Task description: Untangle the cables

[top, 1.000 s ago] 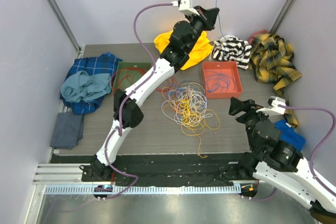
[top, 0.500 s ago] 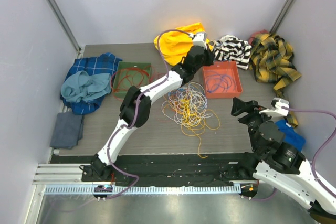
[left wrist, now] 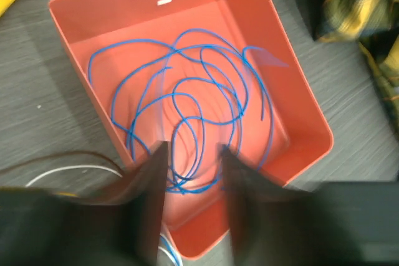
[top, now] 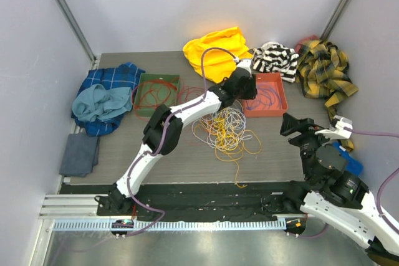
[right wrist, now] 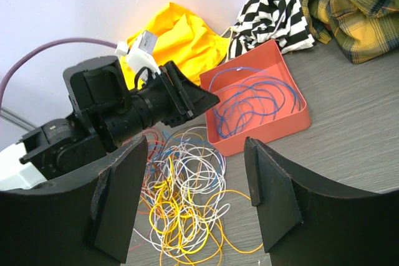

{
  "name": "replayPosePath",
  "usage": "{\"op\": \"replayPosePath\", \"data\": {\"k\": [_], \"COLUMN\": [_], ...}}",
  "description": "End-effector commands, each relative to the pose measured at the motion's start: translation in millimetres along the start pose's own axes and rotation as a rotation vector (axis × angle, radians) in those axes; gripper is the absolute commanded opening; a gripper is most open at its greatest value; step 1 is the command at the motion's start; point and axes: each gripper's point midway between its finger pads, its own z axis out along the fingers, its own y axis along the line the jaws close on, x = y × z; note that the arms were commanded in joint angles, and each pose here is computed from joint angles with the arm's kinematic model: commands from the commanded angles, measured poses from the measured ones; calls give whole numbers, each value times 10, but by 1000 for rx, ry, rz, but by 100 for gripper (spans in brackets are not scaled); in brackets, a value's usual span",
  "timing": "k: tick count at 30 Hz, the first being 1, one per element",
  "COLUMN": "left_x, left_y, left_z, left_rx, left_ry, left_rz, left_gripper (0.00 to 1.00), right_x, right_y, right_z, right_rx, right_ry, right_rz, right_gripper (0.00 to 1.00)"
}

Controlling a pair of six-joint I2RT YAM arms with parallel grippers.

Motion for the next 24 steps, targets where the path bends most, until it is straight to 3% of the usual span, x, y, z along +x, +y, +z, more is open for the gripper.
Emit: {"op": "replayPosePath", "data": {"k": [1, 3, 4, 9, 13, 19, 24], "left_x": [-537, -620, -802, -1254, -1384, -992, -685], "left_y": [-301, -293, -333, -113, 301, 733, 693], "left_z": [-238, -317, -454, -1000, -1482, -1561, -1375], "left_rx": [34, 21, 16, -121, -249, -341, -291], "left_ry": [-76, -94, -133, -263, -331, -228, -127], "left_rz": [25, 36, 36, 101, 38, -54, -184], "left_gripper": [56, 81, 98, 100, 100, 100, 100], "right_x": [-126, -133, -132, -110, 58, 418, 520], "right_y": [13, 10, 12, 44, 67, 93, 124], "right_z": [-19, -17, -15, 3, 39, 95, 125], "right_rx": [6, 10, 10, 10, 5, -3, 3], "right_ry": [-24, -26, -26, -17, 16, 86, 112], "right_rz": [51, 50, 49, 43, 20, 2, -9], "right_gripper": [71, 71, 71, 71, 71, 71, 71]}}
